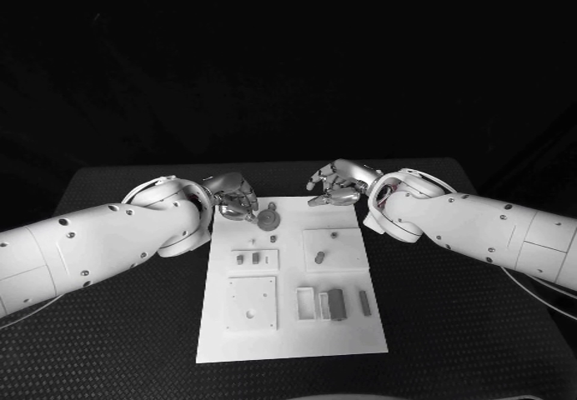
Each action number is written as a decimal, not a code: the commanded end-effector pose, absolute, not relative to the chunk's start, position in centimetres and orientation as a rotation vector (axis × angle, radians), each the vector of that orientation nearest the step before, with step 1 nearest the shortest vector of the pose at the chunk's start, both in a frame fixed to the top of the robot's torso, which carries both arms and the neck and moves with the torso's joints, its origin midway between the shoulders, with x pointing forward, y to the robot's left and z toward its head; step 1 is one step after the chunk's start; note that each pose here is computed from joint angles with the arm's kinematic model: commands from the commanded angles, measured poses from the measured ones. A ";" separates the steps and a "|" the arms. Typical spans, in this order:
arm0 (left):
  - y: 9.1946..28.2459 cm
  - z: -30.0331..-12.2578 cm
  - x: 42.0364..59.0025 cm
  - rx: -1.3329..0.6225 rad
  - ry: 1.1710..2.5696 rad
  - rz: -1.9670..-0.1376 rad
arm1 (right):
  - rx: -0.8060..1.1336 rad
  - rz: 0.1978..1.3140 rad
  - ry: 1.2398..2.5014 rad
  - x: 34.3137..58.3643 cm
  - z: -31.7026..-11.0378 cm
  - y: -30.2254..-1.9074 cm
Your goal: Assemble the parts on the task board
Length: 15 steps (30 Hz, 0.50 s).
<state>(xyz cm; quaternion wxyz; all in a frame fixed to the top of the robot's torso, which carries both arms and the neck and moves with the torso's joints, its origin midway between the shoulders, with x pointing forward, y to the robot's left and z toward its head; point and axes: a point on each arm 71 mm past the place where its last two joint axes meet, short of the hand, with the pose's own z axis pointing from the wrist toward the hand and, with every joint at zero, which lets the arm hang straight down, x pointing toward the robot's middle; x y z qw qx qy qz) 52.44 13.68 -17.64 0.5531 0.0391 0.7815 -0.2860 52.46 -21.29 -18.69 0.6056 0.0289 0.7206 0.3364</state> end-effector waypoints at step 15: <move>9.6 -19.8 51.2 0.529 1.642 -0.679 | 0.085 0.783 1.636 52.6 -18.5 -21.2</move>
